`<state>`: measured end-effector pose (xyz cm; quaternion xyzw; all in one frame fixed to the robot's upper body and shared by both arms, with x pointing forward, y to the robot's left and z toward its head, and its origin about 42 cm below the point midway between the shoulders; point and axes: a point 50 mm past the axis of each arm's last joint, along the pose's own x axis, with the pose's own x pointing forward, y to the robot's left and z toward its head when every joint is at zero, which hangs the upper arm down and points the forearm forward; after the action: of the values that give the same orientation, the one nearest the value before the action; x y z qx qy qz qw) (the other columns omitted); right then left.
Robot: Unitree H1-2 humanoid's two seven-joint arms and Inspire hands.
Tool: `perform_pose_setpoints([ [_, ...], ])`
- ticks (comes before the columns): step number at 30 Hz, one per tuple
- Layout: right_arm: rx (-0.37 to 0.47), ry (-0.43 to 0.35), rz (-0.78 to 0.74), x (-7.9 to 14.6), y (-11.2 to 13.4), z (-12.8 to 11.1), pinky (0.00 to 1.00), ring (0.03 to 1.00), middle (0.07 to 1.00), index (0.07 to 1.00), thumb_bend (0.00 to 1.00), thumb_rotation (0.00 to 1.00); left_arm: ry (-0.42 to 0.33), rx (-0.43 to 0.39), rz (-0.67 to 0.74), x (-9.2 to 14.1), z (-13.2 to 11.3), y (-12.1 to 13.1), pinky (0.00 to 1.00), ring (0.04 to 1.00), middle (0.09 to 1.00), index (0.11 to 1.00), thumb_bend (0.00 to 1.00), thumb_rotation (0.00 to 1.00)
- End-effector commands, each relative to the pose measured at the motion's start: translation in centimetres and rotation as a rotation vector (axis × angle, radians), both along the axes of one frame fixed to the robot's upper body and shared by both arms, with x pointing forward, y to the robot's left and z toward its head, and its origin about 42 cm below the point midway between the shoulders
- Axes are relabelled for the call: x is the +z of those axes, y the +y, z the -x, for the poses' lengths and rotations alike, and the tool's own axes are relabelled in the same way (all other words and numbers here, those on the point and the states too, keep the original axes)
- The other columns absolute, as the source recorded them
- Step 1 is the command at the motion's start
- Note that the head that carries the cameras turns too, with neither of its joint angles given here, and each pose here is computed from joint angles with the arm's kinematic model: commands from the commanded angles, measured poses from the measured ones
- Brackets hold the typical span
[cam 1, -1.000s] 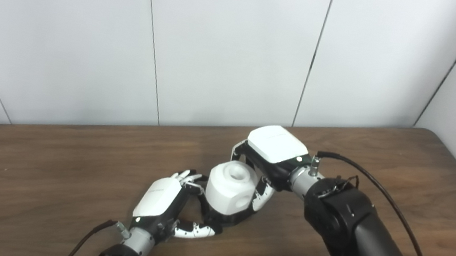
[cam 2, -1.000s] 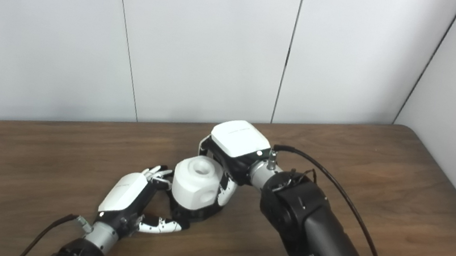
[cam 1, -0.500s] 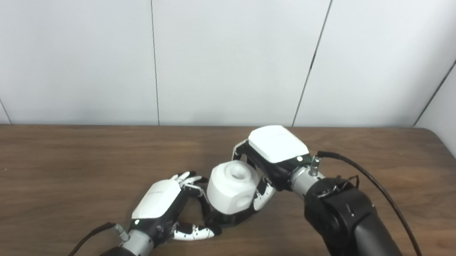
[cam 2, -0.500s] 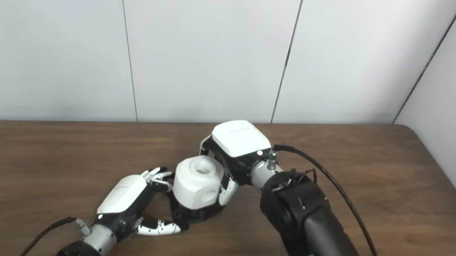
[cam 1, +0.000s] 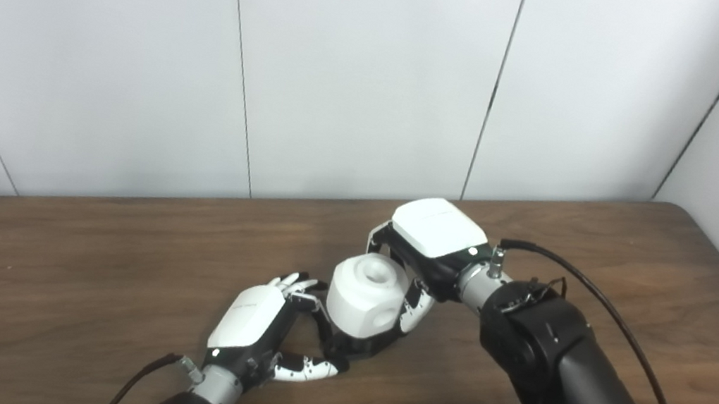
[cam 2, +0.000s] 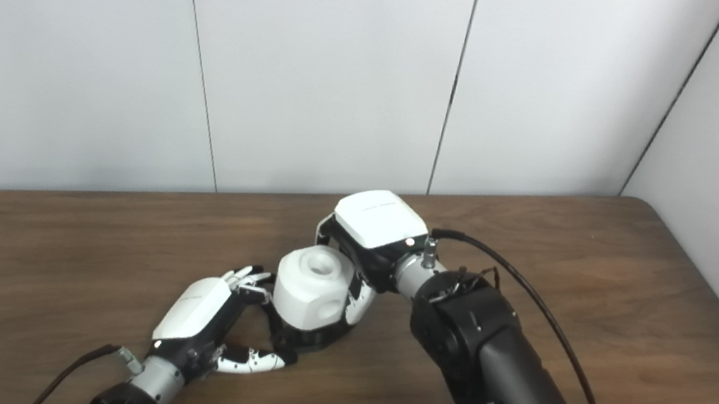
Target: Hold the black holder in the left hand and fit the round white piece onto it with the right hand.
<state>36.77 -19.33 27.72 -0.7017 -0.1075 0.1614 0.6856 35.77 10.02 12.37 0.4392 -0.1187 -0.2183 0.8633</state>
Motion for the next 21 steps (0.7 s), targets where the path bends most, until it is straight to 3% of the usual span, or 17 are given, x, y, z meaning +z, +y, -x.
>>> perform_pose_setpoints([
  [1,0.017,-0.043,0.006,1.2,0.1,0.1,0.14,0.213,0.429,0.488,0.53,0.0,0.151,-0.035,-0.075,-3.2,1.6,-0.2,0.95,0.959,0.877,0.479,0.52,0.04],
  [5,0.018,-0.053,0.007,1.4,0.0,0.0,0.14,0.207,0.467,0.478,0.53,0.0,0.151,-0.037,-0.077,-3.2,1.5,-0.3,0.95,0.96,0.879,0.478,0.52,0.04],
  [21,0.008,-0.061,0.022,2.3,-0.5,-0.2,0.12,0.189,0.469,0.478,0.53,0.0,0.163,-0.023,-0.054,-3.2,1.3,-0.3,0.96,0.963,0.881,0.481,0.52,0.04],
])
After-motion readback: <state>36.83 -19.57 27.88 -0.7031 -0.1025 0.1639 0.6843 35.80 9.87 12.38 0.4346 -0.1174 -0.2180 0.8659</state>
